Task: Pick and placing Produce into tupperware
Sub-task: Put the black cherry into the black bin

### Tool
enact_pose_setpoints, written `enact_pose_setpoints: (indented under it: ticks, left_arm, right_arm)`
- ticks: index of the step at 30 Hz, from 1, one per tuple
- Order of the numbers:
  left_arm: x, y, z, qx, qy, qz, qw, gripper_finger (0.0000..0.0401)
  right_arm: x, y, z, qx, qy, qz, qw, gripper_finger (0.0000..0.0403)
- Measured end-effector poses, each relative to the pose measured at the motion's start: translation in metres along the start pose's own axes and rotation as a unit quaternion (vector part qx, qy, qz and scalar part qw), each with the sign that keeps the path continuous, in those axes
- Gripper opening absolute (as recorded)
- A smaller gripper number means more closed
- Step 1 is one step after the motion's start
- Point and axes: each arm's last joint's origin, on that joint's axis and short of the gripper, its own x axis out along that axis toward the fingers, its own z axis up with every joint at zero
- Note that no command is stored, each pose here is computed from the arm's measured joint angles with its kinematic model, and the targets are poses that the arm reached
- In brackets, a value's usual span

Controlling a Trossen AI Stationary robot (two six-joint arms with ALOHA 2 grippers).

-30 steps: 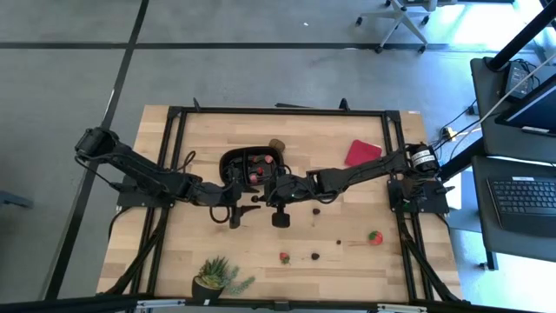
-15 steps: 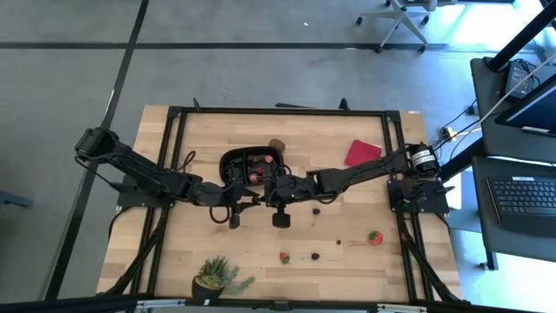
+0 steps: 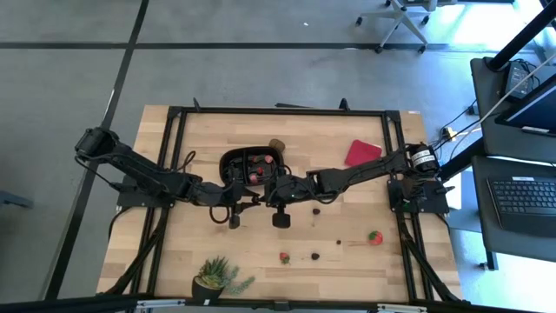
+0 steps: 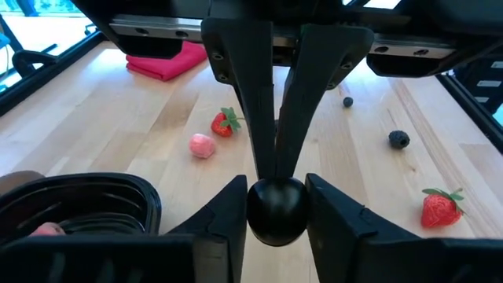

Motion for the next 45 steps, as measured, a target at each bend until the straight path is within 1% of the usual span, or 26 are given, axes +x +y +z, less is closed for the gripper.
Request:
enact_pose_setpoints:
  ticks: [3, 10, 15, 19, 23, 27, 30, 32, 34, 36, 37, 41, 45]
  left_arm:
    - [0.0, 0.0, 0.0, 0.009, 0.0, 0.0, 1.0, 0.0097]
    - [0.0, 0.0, 0.0, 0.011, -0.001, 0.003, 1.0, 0.0097]
    - [0.0, 0.0, 0.0, 0.014, -0.001, 0.003, 1.0, 0.0097]
    - [0.0, 0.0, 0.0, 0.023, -0.001, 0.005, 1.0, 0.0097]
    - [-0.004, 0.006, 0.0, 0.022, 0.014, 0.022, 0.999, 0.0097]
    - [-0.016, 0.018, -0.003, -0.003, 0.058, 0.064, 0.996, 0.0097]
    - [-0.029, 0.032, -0.006, -0.052, 0.1, 0.096, 0.989, 0.0097]
    - [-0.038, 0.043, -0.011, -0.09, 0.132, 0.133, 0.978, 0.0099]
    - [-0.046, 0.056, -0.016, -0.124, 0.159, 0.178, 0.963, 0.0102]
    - [-0.049, 0.065, -0.02, -0.14, 0.182, 0.211, 0.95, 0.0103]
    - [-0.05, 0.069, -0.021, -0.142, 0.189, 0.221, 0.946, 0.0103]
    - [-0.046, 0.08, -0.021, -0.159, 0.199, 0.216, 0.943, 0.0105]
    - [-0.045, 0.085, -0.02, -0.17, 0.194, 0.219, 0.941, 0.0125]
  right_arm:
    - [0.0, 0.0, 0.0, 0.001, 0.0, 0.0, 1.0, 0.0007]
    - [0.0, 0.0, 0.0, 0.003, 0.001, 0.0, 1.0, 0.0039]
    - [0.0, 0.0, -0.002, 0.023, 0.013, -0.001, 1.0, 0.006]
    - [0.0, -0.008, -0.01, 0.057, 0.052, -0.012, 0.997, 0.0099]
    - [-0.001, -0.02, -0.022, 0.078, 0.112, -0.029, 0.99, 0.0154]
    - [-0.003, -0.03, -0.031, 0.087, 0.163, -0.044, 0.982, 0.0204]
    - [-0.004, -0.037, -0.035, 0.111, 0.18, -0.054, 0.976, 0.023]
    - [-0.004, -0.04, -0.036, 0.118, 0.184, -0.058, 0.974, 0.0241]
    - [-0.004, -0.043, -0.036, 0.12, 0.183, -0.06, 0.974, 0.0248]
    - [-0.004, -0.044, -0.035, 0.121, 0.18, -0.061, 0.974, 0.025]
    - [-0.004, -0.045, -0.035, 0.122, 0.178, -0.062, 0.975, 0.025]
    - [-0.003, -0.047, -0.033, 0.125, 0.169, -0.063, 0.976, 0.0251]
    - [-0.003, -0.048, -0.034, 0.126, 0.172, -0.064, 0.975, 0.0251]
